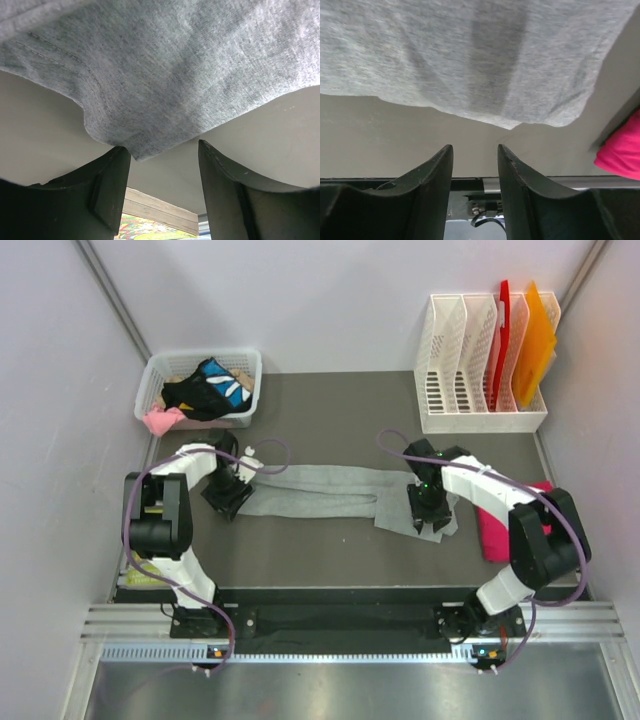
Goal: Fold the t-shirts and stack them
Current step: Fold the other side of the tshirt into a rectangle
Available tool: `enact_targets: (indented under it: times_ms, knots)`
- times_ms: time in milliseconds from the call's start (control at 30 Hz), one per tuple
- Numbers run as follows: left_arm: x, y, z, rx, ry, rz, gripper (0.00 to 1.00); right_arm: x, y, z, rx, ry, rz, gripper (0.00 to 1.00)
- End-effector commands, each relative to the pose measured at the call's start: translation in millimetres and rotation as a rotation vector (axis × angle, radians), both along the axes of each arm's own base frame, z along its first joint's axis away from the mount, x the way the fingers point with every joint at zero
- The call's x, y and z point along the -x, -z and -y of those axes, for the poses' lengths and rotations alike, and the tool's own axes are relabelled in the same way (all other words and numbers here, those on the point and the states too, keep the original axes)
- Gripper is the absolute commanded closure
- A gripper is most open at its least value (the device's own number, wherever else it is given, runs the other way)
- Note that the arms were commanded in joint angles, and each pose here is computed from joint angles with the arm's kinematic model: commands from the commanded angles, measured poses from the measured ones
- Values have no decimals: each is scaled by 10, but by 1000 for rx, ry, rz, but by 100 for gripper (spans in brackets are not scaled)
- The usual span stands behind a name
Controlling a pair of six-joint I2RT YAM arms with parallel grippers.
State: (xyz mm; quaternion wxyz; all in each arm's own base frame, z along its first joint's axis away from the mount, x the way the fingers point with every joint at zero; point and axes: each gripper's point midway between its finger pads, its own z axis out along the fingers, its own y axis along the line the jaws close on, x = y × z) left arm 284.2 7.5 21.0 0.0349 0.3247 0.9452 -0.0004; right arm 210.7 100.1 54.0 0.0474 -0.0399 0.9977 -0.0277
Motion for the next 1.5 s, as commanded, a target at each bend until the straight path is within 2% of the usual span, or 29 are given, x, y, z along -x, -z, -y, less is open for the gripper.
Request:
enact_targets:
  times_ms: [0,267,367,533,633,667,733,767,800,1100,1300,1467]
  knots:
    - [-55,-125,-25,-2,15,38,39,-180,68,-179,-61,19,35,59]
    - [-134,-377,-59,-1,15,77,39,-185,269,-56,22,11,7,59]
    - [-241,-577,15,39,9,106,39,-215,313,6,35,28,8,56]
    - [-523,-829,304,153,-1,135,38,-261,431,-8,35,27,-12,57]
    - [-597,-722,458,161,17,125,38,-248,523,-33,21,31,-30,63]
    - [-616,-681,525,163,33,125,39,-244,542,-41,19,31,-34,72]
    - [-601,-536,586,159,40,98,39,-274,547,-49,13,37,-28,84]
    - [-601,-496,598,159,40,93,39,-291,523,-44,14,40,-26,96]
    - [-580,-399,596,154,38,75,39,-332,434,-46,14,40,-11,100]
    - [-308,-76,499,112,41,16,40,-806,-356,167,17,89,155,100]
    - [-207,-36,385,65,68,20,40,-891,-472,228,14,90,154,100]
    - [-174,-27,309,39,71,26,40,-722,-425,138,-46,83,94,98]
